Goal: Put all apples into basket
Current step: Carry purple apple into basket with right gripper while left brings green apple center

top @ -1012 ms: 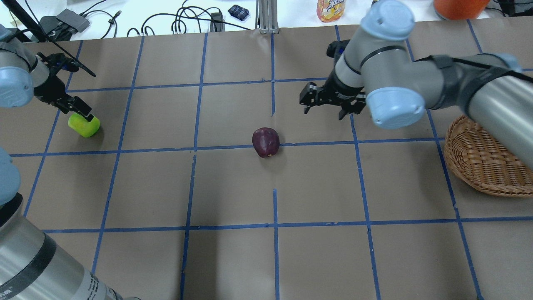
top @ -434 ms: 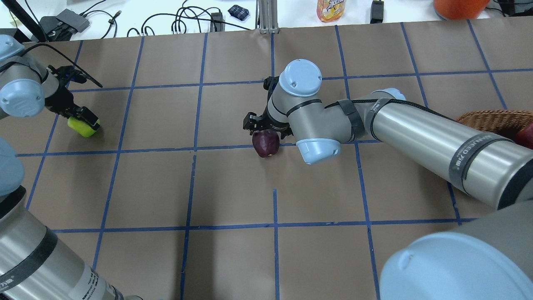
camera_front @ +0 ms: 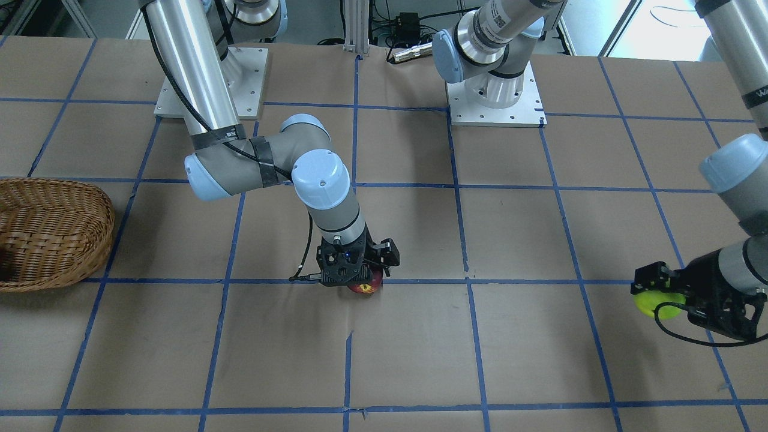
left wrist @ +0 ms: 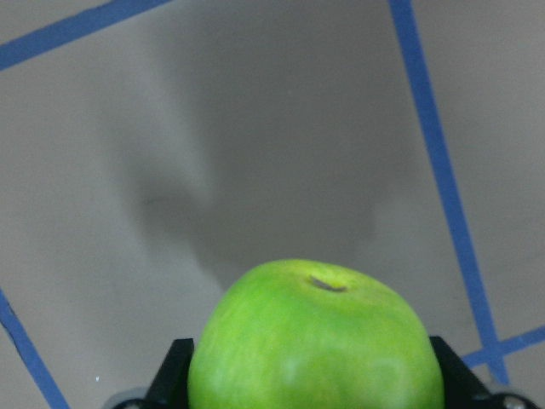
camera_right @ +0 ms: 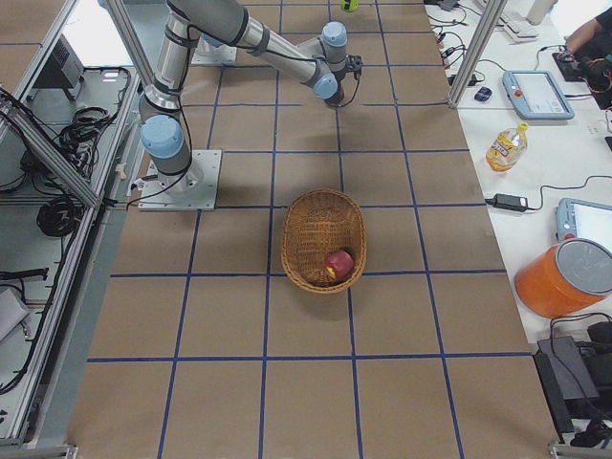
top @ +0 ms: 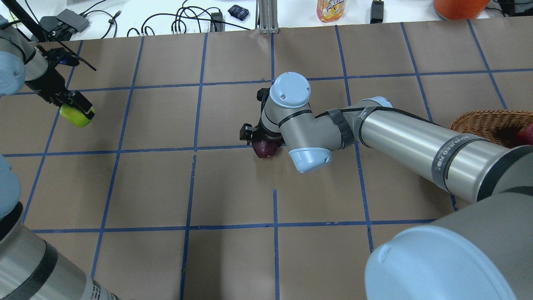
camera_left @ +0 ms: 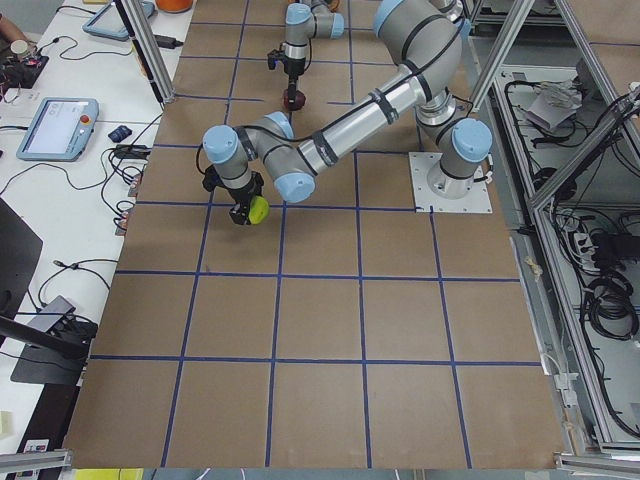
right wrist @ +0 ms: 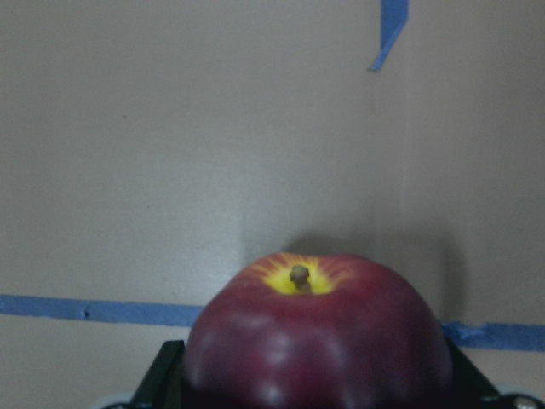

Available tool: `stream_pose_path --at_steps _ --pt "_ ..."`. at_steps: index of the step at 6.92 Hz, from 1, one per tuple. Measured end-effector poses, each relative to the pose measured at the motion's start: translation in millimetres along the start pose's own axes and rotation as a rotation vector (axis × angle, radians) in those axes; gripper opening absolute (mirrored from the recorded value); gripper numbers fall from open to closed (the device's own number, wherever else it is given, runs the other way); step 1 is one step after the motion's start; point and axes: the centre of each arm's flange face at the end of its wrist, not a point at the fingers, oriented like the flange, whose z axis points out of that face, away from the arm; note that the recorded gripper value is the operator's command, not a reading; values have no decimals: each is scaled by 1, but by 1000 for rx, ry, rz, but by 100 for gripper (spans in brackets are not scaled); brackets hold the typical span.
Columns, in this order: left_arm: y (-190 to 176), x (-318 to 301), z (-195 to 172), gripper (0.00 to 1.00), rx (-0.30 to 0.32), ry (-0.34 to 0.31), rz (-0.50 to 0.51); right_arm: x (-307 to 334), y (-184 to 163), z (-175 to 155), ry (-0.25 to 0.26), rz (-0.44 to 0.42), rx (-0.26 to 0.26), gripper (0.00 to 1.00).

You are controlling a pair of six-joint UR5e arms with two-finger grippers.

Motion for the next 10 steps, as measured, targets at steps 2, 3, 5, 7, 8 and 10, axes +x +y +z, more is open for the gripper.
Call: stream_pose_path --at_steps 2,3,5,7,8,10 --pt "-18 119 14 8 -17 143 -228 7 -6 -13 37 -12 28 48" --pt "-29 182 28 8 -23 179 -313 20 -17 -43 42 -8 47 48" --pt "-49 280 66 8 19 169 -465 92 -45 -125 69 21 48 48" --pt "-73 370 84 10 112 144 -502 216 -52 -190 176 2 20 47" --pt "-85 407 94 17 162 105 -479 290 -44 -209 248 -16 1 48" --pt "-92 458 123 100 192 43 -475 434 -16 -229 308 -67 -11 49"
